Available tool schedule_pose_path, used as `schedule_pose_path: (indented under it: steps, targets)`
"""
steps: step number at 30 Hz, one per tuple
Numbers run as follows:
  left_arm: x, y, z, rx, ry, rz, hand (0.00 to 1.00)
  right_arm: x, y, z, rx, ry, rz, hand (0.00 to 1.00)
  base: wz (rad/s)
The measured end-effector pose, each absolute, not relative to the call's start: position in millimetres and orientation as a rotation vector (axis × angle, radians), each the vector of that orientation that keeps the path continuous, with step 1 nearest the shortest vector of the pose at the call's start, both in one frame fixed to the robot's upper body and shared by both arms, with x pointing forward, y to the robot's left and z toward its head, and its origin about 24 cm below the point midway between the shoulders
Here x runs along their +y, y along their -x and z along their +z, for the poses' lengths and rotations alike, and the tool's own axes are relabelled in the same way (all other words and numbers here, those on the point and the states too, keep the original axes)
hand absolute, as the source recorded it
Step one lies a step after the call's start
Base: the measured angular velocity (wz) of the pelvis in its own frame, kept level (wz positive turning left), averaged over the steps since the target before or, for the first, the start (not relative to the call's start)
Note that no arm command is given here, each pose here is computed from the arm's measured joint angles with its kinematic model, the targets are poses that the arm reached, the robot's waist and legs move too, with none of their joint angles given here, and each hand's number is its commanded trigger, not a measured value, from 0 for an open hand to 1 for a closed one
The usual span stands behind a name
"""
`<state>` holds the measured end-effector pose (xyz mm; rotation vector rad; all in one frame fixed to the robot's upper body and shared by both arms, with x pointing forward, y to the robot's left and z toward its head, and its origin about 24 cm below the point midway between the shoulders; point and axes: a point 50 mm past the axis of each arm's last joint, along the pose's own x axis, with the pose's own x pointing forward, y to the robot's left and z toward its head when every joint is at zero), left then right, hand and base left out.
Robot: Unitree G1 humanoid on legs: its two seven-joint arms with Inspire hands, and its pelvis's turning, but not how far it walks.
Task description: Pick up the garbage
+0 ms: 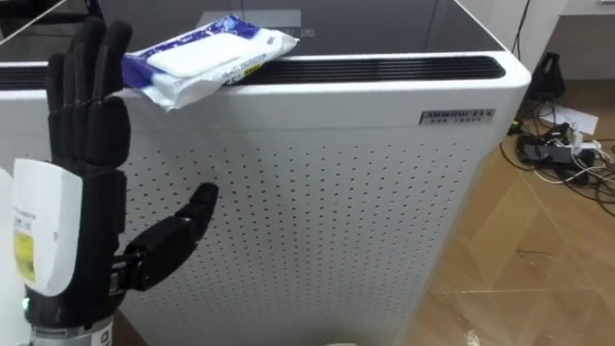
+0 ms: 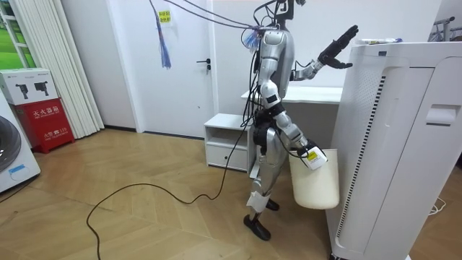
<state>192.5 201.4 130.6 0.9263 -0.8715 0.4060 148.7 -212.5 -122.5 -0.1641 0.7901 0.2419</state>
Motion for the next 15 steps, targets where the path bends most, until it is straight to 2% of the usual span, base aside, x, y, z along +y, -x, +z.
schedule_pose_path:
  steps: [7,15]
  targets:
    - [222,-191,139,-0.869,-1.038,0.477,0.00,-218,-146,-122,0.800,0.194,0.249,1.00,0.00]
    - [225,-191,141,-0.872,-1.054,0.488,0.00,-223,-143,-122,0.806,0.197,0.235,1.00,0.00]
